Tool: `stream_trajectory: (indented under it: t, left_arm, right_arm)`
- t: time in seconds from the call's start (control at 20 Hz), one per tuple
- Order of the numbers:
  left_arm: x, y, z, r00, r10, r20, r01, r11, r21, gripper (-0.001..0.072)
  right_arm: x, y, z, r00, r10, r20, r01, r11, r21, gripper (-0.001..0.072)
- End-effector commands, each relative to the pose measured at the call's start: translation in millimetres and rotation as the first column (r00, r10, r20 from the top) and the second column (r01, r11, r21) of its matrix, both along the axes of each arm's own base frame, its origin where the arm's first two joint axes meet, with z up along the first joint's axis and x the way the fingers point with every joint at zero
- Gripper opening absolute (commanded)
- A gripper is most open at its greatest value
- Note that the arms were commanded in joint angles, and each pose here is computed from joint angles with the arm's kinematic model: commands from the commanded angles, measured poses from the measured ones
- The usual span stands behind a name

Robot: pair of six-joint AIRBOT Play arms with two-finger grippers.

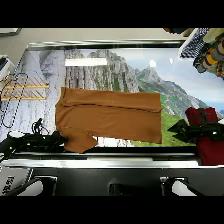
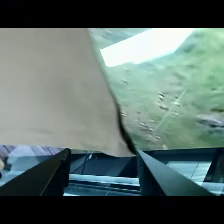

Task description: Fold the clothes and pants, and hang the long-sleeved shirts on hangers.

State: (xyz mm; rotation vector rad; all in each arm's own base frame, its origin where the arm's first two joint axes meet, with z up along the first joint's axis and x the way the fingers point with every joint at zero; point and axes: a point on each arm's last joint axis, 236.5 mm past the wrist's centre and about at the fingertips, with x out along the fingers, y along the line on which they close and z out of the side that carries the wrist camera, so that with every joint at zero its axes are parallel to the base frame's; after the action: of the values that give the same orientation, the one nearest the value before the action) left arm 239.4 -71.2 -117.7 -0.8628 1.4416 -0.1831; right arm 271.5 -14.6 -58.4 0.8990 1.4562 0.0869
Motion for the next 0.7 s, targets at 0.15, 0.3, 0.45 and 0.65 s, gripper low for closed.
stream_trajectory:
  t: [0.15,0.3,0.45,0.65]
  left_arm:
    - [-0.2,-0.4,0.3,1.0,-0.001,-0.001,0.001,1.0,-0.002,0.0015]
    - [-0.2,-0.4,0.3,1.0,-0.001,-0.002,0.001,1.0,-0.002,0.0015]
    - [-0.2,-0.4,0.3,1.0,-0.001,-0.002,0.001,1.0,-0.002,0.0014]
    - [-0.2,-0.4,0.3,1.0,-0.001,-0.001,0.001,1.0,-0.002,0.0015]
  right_arm:
    - [-15.9,15.4,-42.8,1.0,-0.018,-0.014,0.018,0.999,0.045,0.0482]
    - [-16.0,25.5,-42.9,1.0,-0.021,0.008,0.02,0.996,0.084,0.0482]
    - [-21.5,30.1,-49.0,0.999,-0.032,-0.004,0.033,0.995,0.093,0.0482]
    - [-30.1,40.0,-56.1,0.999,-0.045,-0.014,0.046,0.992,0.12,0.0475]
